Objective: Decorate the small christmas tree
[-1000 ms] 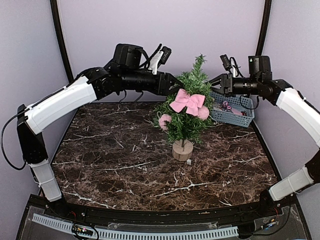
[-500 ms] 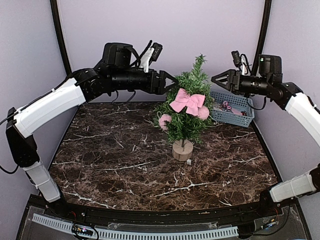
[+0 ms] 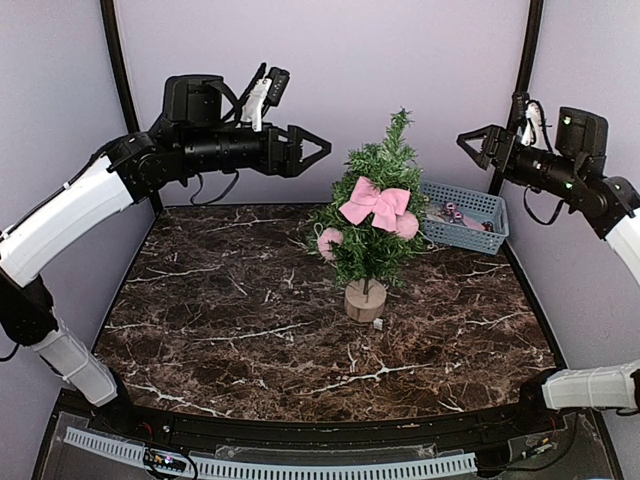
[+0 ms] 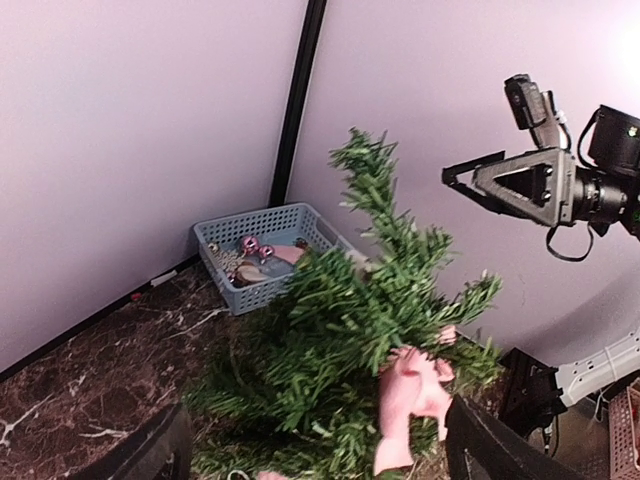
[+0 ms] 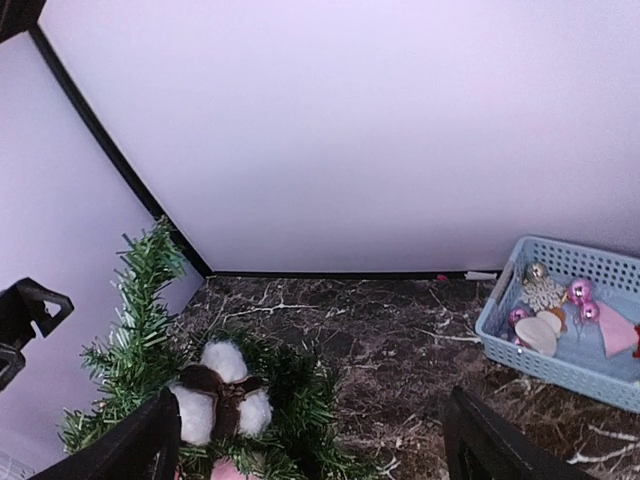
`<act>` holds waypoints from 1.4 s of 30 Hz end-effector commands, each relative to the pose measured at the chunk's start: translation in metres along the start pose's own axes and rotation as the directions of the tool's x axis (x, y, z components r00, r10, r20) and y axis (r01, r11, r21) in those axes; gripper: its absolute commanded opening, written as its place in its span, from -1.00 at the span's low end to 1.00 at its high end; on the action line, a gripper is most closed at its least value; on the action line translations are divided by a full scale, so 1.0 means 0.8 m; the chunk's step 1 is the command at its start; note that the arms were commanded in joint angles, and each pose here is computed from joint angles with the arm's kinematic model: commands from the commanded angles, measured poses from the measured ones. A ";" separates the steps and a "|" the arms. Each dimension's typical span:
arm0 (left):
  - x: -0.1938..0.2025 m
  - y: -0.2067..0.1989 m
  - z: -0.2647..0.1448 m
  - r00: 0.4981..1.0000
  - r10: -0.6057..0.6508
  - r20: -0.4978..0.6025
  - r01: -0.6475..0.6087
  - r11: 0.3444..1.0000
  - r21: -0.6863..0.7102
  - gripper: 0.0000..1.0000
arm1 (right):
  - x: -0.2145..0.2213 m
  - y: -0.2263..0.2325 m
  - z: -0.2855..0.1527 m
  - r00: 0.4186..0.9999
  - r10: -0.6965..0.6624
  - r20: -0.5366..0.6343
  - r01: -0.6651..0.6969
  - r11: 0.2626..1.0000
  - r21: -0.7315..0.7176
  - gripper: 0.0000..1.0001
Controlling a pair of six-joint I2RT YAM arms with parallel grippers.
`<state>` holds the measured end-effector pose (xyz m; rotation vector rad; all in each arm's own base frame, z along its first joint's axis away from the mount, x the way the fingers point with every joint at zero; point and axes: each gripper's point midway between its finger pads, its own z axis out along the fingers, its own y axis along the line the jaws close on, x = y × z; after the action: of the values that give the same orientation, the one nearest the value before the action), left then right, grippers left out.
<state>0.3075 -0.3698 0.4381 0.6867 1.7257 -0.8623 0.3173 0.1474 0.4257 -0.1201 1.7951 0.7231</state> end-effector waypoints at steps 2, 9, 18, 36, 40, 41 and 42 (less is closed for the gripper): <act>0.048 0.077 -0.028 0.996 -0.023 -0.084 0.013 0.993 -0.119 0.83 | 0.009 -0.053 -0.002 0.999 -0.019 0.048 0.009 0.981 0.192 0.97; 0.145 0.233 -0.096 0.995 -0.084 -0.054 0.061 0.940 -0.335 0.84 | 0.049 -0.136 -0.004 0.997 -0.012 0.076 -0.015 0.937 0.349 0.97; 0.234 0.358 -0.230 0.969 -0.122 0.213 0.229 0.761 -0.607 0.83 | 0.087 -0.225 -0.054 0.966 -0.108 0.234 -0.034 0.846 0.532 0.97; 0.348 0.418 -0.290 0.988 0.029 0.151 0.121 0.462 -0.879 0.88 | 0.186 -0.312 -0.074 0.905 -0.298 0.304 -0.004 0.707 0.707 0.97; 0.350 0.416 -0.288 0.988 0.034 0.152 0.119 0.473 -0.873 0.90 | 0.192 -0.312 -0.070 0.911 -0.292 0.291 0.005 0.713 0.701 0.97; 0.350 0.415 -0.289 0.988 0.039 0.152 0.116 0.473 -0.873 0.91 | 0.192 -0.313 -0.070 0.912 -0.294 0.287 0.007 0.709 0.705 0.97; 0.350 0.415 -0.289 0.988 0.041 0.150 0.113 0.474 -0.873 0.92 | 0.192 -0.314 -0.071 0.911 -0.297 0.284 0.008 0.704 0.710 0.97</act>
<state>0.3579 0.0180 0.1272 -0.1527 1.8224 0.0454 0.3231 -0.0391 0.1797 0.3541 1.6057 -0.0850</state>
